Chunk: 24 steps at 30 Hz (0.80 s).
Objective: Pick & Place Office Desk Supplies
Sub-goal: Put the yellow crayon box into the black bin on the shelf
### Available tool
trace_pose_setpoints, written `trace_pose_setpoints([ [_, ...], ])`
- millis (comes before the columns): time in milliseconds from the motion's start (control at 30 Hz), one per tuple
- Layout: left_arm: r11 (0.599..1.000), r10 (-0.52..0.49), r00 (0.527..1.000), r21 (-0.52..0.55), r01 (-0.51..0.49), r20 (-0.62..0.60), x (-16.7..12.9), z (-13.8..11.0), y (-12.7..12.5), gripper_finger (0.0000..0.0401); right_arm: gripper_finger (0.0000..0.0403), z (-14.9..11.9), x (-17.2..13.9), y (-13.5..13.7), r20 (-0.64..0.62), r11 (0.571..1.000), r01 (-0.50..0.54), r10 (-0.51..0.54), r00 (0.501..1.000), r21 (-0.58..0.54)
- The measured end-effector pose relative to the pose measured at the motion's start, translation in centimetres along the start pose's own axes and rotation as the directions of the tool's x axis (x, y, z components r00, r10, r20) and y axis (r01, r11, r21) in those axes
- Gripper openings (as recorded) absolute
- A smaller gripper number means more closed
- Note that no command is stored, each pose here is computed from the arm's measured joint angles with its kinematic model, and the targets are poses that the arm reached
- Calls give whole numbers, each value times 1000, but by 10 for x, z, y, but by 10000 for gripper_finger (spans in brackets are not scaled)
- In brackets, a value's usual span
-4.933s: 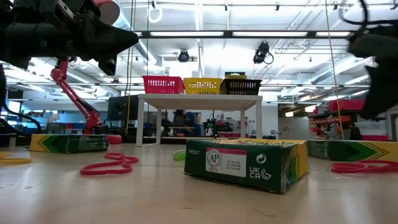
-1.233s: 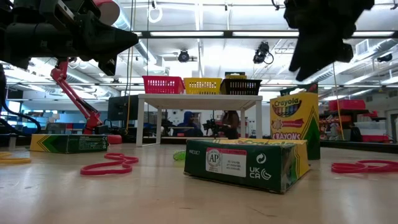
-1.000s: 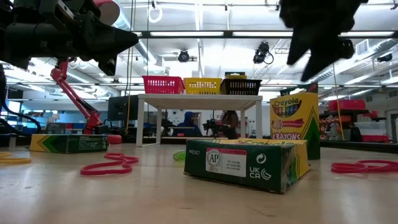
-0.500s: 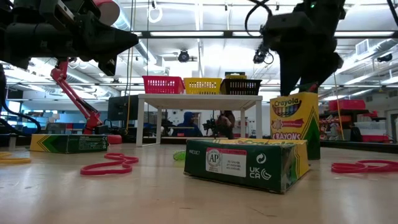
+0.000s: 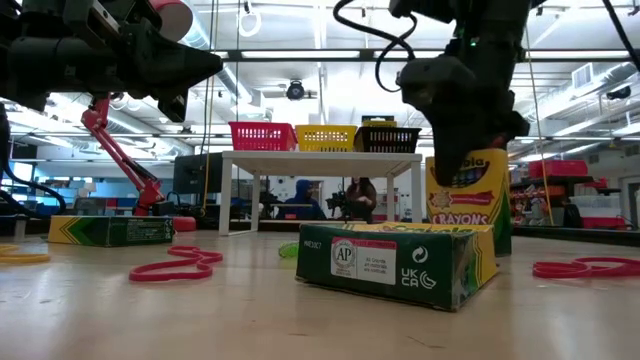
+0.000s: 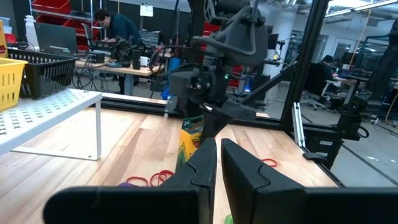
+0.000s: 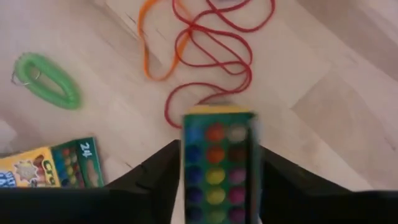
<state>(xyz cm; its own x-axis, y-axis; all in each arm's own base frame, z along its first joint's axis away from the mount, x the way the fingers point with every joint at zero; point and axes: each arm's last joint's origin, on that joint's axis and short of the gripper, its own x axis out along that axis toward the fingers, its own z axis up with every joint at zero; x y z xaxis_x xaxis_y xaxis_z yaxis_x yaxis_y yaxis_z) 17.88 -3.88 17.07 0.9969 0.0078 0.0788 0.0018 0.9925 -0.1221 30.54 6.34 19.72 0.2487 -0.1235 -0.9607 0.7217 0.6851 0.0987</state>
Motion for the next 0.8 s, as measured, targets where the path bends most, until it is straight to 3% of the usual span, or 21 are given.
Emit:
trace_pose_setpoints([
  [267, 1000, 0, 1000, 0, 0, 0, 0, 0, 0, 29, 116, 6, -12, 6, 10, 995, -24, 25, 1000, -98],
  [433, 1000, 0, 1000, 0, 0, -1, 0, 0, 0, 29, 116, 12, -30, 11, 5, 984, -36, 37, 999, -175],
  [633, 1000, 0, 1000, 0, 0, -1, 0, 0, 0, 29, 122, 39, -86, 16, 12, 940, -51, 58, 998, -337],
  [800, 1000, 0, 1000, 0, 0, -1, 0, 0, 0, 29, 114, 87, -149, -10, 133, 899, 38, 23, 991, -436],
])
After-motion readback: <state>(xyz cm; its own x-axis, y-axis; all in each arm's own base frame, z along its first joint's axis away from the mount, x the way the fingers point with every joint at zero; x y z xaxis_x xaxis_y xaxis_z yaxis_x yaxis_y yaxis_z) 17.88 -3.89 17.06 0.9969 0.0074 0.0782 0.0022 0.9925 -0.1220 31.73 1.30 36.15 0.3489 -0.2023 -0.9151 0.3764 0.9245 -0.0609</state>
